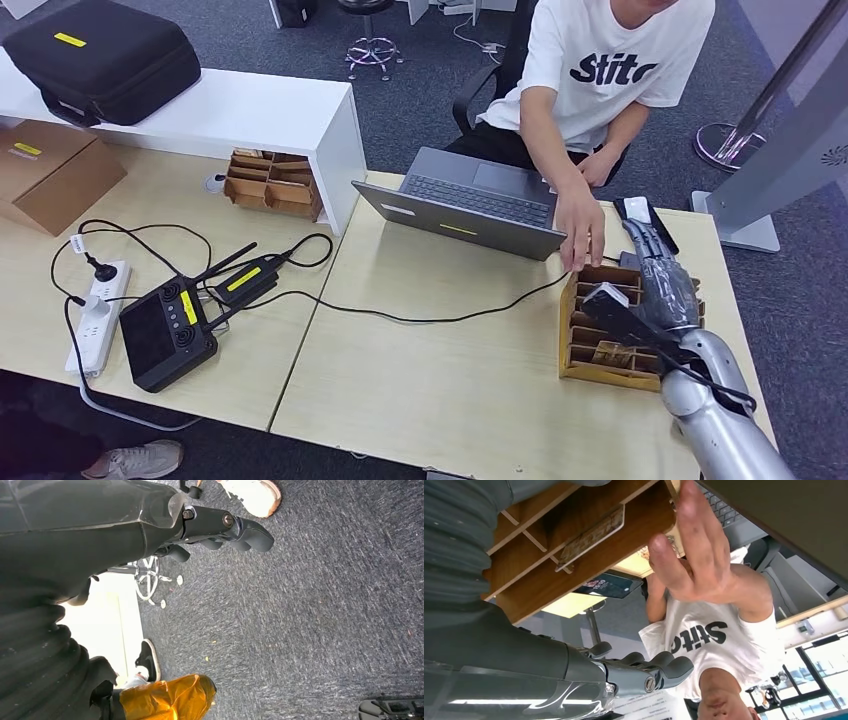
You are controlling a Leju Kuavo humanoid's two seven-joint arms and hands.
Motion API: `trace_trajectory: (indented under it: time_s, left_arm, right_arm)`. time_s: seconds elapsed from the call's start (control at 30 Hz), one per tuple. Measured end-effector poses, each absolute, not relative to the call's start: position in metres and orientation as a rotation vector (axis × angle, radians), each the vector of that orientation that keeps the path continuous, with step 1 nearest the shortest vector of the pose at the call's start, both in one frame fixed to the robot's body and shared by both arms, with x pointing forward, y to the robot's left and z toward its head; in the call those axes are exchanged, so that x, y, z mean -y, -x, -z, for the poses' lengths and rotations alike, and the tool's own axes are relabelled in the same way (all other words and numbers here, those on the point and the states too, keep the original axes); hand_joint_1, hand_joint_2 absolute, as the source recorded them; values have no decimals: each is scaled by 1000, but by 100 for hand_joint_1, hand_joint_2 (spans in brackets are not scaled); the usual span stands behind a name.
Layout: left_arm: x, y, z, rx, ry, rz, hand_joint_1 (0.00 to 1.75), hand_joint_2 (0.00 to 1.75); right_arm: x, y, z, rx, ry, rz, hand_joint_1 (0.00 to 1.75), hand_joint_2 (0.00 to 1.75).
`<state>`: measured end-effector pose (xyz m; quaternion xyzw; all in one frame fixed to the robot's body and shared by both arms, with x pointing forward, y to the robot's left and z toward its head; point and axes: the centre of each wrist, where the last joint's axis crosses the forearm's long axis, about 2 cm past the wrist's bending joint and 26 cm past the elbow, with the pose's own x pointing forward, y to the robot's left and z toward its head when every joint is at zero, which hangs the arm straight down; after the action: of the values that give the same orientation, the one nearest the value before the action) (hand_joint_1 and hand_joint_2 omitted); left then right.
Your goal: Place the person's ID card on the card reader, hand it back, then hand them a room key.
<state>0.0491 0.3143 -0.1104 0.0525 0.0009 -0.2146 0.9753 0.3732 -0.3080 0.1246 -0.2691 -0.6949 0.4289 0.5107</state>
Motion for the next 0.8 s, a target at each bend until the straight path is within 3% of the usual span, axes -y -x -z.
trace_trajectory:
  time_s: [0.8]
  left_arm:
    - [-314, -49, 110, -1, -106, 435, 0, 175]
  right_arm:
    - [321, -372, -113, 1624, 693, -1004, 0, 175]
